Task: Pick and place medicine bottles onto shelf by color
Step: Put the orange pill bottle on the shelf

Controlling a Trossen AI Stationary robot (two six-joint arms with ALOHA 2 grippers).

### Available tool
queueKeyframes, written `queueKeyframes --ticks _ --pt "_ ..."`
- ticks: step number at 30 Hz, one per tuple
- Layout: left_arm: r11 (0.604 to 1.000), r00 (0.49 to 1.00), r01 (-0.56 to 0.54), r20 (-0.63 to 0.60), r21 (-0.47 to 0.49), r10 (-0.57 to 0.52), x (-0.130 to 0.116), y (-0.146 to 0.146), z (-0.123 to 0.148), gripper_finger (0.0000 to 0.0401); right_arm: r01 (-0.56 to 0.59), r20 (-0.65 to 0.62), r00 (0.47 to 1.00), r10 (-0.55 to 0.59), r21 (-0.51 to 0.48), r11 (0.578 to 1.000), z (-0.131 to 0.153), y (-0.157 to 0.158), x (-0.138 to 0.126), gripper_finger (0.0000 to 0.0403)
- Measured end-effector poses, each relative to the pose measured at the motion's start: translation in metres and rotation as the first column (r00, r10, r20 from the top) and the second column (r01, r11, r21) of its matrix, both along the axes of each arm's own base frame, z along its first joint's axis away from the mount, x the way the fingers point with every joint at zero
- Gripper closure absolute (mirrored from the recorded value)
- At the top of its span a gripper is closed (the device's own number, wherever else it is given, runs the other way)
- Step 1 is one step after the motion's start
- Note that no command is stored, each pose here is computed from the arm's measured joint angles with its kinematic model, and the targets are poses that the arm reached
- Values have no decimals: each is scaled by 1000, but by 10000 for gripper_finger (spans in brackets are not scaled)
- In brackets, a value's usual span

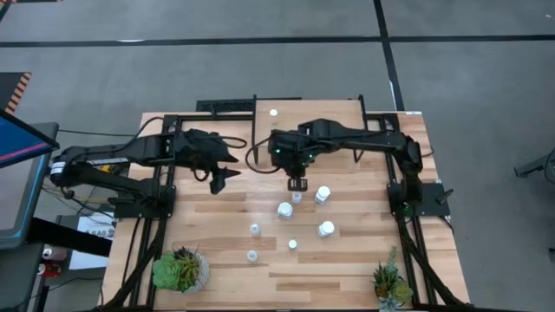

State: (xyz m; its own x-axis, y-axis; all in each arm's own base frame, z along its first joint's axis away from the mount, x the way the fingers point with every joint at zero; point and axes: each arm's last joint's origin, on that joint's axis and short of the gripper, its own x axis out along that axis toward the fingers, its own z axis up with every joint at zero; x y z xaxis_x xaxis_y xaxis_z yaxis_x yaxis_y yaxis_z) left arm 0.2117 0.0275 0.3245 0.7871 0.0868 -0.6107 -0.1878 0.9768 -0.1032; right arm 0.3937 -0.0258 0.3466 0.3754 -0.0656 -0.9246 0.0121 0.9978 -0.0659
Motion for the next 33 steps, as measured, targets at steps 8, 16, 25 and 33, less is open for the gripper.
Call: queueKeyframes --ticks 8,16,25,33 --pt "999 999 44 -26 19 -44 20 2 -12 137 -10 91 996 7 27 1000 5 11 7 290" --pt "1000 999 25 33 -11 -25 36 4 -14 100 -17 145 989 13 28 999 5 12 14 290" --pt "996 996 73 58 -60 -70 47 1 -19 99 -9 167 986 5 28 1000 -2 12 22 290" --pt "996 996 74 53 -54 -71 55 1 -24 100 -2 181 984 -3 31 1000 -1 12 22 290"
